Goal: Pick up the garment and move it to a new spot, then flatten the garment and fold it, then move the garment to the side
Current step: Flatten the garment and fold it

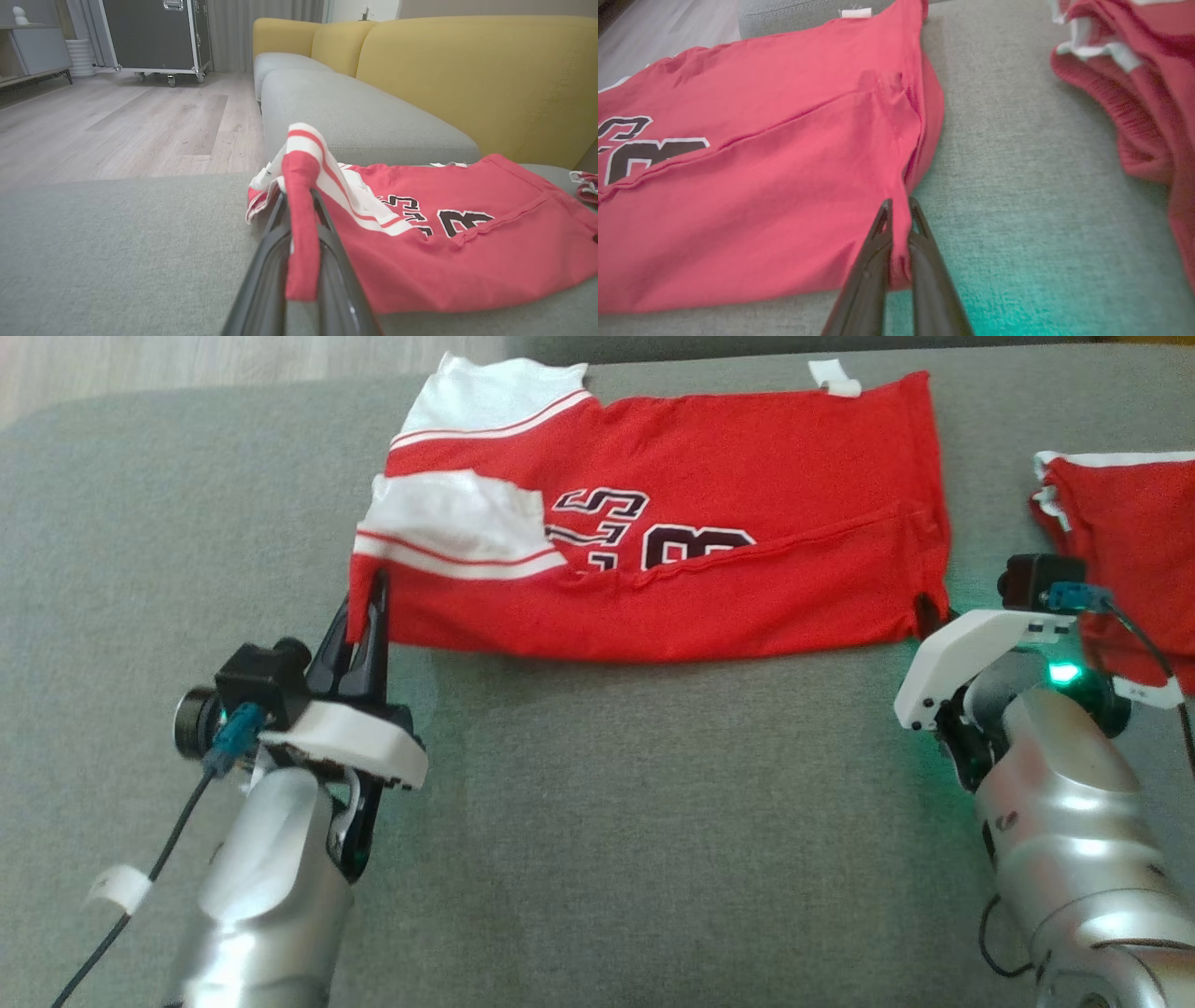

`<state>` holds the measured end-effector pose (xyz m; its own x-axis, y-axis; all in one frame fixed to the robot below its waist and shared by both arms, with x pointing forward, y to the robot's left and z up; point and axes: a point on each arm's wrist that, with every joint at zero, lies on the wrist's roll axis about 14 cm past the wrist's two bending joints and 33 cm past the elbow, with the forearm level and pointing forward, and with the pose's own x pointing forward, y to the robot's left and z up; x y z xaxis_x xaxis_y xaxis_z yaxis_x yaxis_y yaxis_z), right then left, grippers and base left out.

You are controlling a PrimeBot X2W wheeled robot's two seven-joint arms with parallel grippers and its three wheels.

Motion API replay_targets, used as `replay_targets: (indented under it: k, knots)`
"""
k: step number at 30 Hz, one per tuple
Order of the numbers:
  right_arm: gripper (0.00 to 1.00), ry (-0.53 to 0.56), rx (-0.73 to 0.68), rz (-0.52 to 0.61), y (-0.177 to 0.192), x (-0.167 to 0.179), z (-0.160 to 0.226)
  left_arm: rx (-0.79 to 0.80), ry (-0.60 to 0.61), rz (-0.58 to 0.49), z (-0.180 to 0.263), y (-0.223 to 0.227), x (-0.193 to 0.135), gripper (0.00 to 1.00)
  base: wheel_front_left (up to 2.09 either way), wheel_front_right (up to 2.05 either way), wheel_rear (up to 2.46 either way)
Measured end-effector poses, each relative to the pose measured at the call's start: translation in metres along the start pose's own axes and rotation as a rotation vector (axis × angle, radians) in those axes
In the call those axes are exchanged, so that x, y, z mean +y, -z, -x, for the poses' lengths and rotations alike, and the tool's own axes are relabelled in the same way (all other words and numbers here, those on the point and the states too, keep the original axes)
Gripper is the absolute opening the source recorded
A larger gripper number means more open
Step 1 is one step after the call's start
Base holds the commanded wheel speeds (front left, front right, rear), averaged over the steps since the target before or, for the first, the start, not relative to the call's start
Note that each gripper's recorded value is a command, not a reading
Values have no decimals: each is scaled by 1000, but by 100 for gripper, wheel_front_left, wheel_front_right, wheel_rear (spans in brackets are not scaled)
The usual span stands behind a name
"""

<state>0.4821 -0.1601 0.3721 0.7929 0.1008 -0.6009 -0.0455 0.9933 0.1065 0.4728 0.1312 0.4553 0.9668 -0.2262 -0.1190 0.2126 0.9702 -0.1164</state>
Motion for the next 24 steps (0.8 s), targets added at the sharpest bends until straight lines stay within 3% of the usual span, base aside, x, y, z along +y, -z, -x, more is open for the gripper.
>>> replay_targets:
  k: [11,24]
  knots:
    - [0,21,-134,5,-23,-11,33,94,-16,13,24,28,1,0,0,0,0]
    - [0,-9,-64,-43,21,-18,94,293,35,58,91,70,-17,0,0,0,0]
